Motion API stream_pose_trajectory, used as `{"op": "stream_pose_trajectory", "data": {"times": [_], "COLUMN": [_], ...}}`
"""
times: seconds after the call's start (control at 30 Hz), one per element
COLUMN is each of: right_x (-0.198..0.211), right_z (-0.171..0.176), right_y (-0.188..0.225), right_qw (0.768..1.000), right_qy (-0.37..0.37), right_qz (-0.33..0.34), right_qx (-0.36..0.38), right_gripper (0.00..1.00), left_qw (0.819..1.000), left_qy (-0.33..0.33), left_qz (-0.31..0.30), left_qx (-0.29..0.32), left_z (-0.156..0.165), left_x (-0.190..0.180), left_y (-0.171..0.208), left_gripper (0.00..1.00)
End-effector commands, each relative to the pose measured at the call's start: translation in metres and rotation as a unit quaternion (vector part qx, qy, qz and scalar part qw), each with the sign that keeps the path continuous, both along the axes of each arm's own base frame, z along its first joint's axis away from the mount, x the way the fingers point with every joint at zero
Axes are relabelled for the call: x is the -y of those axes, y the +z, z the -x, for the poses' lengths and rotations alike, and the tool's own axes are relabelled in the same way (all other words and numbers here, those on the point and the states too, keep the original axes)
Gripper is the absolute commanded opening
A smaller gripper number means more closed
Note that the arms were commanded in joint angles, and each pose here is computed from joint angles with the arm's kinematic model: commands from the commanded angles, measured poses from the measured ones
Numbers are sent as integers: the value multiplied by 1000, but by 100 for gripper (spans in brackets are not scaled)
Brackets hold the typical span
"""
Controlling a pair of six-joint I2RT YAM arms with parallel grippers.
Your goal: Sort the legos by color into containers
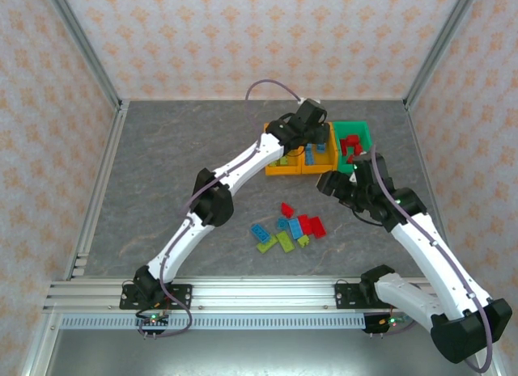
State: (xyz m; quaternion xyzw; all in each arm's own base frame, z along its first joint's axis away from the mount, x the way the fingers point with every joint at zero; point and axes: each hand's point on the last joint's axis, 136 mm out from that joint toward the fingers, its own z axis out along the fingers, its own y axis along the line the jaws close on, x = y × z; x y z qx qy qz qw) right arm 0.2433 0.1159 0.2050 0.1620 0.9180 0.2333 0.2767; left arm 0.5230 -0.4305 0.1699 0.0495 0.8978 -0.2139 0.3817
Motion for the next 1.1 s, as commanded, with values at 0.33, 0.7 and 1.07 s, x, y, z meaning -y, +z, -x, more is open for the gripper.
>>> {"op": "stream_pose_trajectory", "data": {"times": [0.33,0.7,1.07], "right_x": [-36,-114,-108], "right_z": [-14,-45,-38], "right_y": [-48,-128,-178], "right_qw": [993,951,928], "right_qy": [102,237,233], "right_qz": [33,163,236], "right_qx": [-44,-117,-168], "right_gripper": [75,70,36], "left_qw": [992,988,960], "left_qy": [-3,-43,-53], "left_qz": [32,-94,-198], "left_qx": [119,115,188], "left_z": [168,289,303], "left_x": [-140,-262,-307], "left_y": [138,139,120], "left_gripper": [45,45,77]}}
